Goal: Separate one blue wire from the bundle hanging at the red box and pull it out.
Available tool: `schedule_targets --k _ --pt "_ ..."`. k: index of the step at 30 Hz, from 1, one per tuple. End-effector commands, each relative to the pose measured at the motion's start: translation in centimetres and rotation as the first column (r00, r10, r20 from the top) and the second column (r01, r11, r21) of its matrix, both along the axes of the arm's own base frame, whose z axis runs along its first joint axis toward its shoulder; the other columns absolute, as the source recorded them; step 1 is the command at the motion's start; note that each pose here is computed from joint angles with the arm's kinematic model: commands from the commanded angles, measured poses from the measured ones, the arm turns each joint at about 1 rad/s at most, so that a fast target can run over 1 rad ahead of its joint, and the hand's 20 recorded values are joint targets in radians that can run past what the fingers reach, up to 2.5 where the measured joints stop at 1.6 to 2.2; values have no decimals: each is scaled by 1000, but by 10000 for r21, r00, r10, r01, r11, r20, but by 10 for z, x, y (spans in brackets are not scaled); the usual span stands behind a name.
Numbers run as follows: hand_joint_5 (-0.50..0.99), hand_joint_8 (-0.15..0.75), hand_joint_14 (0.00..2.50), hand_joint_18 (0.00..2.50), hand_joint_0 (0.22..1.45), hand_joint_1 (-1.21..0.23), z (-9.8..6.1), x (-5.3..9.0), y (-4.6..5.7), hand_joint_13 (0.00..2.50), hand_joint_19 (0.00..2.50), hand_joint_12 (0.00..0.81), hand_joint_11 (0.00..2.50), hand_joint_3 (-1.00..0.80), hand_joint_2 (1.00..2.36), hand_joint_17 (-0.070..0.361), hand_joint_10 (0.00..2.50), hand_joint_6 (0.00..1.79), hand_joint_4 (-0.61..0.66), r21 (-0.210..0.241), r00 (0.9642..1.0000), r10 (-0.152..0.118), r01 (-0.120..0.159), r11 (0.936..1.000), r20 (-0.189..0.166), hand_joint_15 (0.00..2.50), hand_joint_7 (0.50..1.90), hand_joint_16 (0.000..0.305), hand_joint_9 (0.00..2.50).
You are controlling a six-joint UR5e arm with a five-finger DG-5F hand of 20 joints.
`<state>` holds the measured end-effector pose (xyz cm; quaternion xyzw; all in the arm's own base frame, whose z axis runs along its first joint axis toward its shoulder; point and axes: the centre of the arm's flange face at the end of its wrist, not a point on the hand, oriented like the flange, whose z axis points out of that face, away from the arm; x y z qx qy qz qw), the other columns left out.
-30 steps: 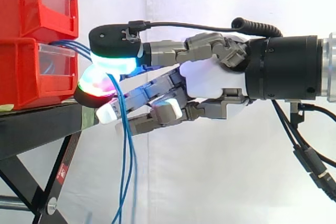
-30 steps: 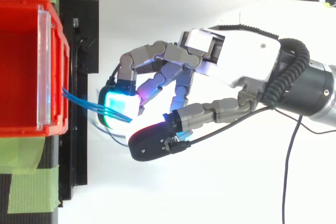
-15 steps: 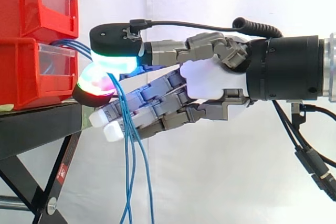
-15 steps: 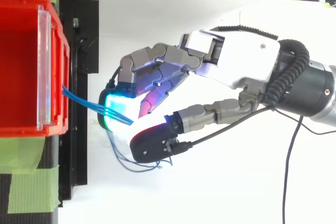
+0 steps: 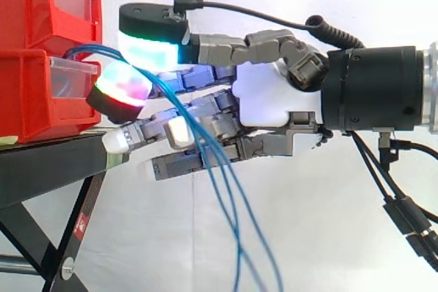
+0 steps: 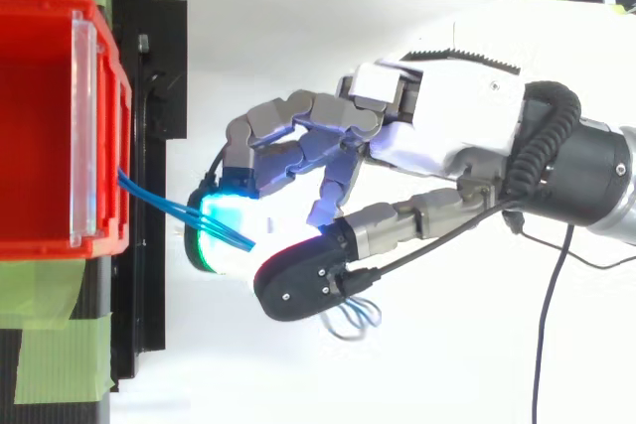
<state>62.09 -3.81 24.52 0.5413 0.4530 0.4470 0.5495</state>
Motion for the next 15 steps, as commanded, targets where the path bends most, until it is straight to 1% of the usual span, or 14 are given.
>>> schedule_targets --k 1,2,3,4,5,6,7,8,9,11,12,13,15 --pt "-189 376 14 446 688 -711 -1 0 0 1528 46 438 351 -207 1023 70 12 766 202 892 9998 125 -136 9959 123 399 1083 31 731" --pt "-189 375 14 444 689 -712 0 0 1 1514 47 438 349 -207 1023 71 10 765 201 1027 9998 139 -153 9946 149 402 1091 31 732" --pt "-189 376 14 444 688 -712 -2 -1 1 1513 53 440 356 -207 1023 71 10 765 201 1299 9998 164 -182 9914 144 407 1091 31 732" --pt "-189 376 14 442 689 -712 -2 -1 1 1508 62 441 361 -210 1023 71 10 765 201 1299 9998 164 -182 9914 144 399 1091 32 735" --pt "-189 377 14 442 690 -712 -3 -2 0 1502 69 440 361 -213 1023 72 10 765 201 1955 9998 145 -170 9806 141 407 1091 32 737" --pt "-189 376 14 442 690 -712 -2 -2 0 1502 68 440 360 -213 1023 72 12 766 203 2085 9998 140 -169 9779 152 407 1089 32 736" --pt "-189 376 15 441 690 -711 -3 -3 1 1501 79 440 360 -211 1023 72 10 765 201 2325 9998 146 -178 9724 155 416 1091 32 736" --pt "-190 375 17 441 689 -711 -3 -3 1 1498 83 440 357 -209 1023 73 10 766 201 2425 9998 141 -176 9700 160 434 1089 32 734" --pt "-190 375 17 441 690 -711 -3 -3 1 1496 85 439 356 -212 1023 73 12 766 201 2620 9998 132 -168 9649 155 445 1089 33 733" --pt "-190 372 16 427 691 -711 -4 -3 1 1470 100 438 363 -218 1022 75 10 765 202 2788 9998 123 -163 9602 158 456 1096 33 726" --pt "-190 372 17 427 691 -711 -4 -3 1 1453 103 437 363 -217 1022 75 10 765 203 2788 9998 123 -163 9602 158 455 1096 34 726" --pt "-190 371 16 423 691 -711 -3 -3 1 1446 116 445 367 -217 1022 76 10 765 202 2849 9997 136 -183 9584 185 467 1094 34 724" --pt "-190 371 18 423 691 -711 -4 -4 1 1433 121 462 367 -218 1022 77 10 765 201 2860 9998 120 -164 9581 172 453 1086 34 724"
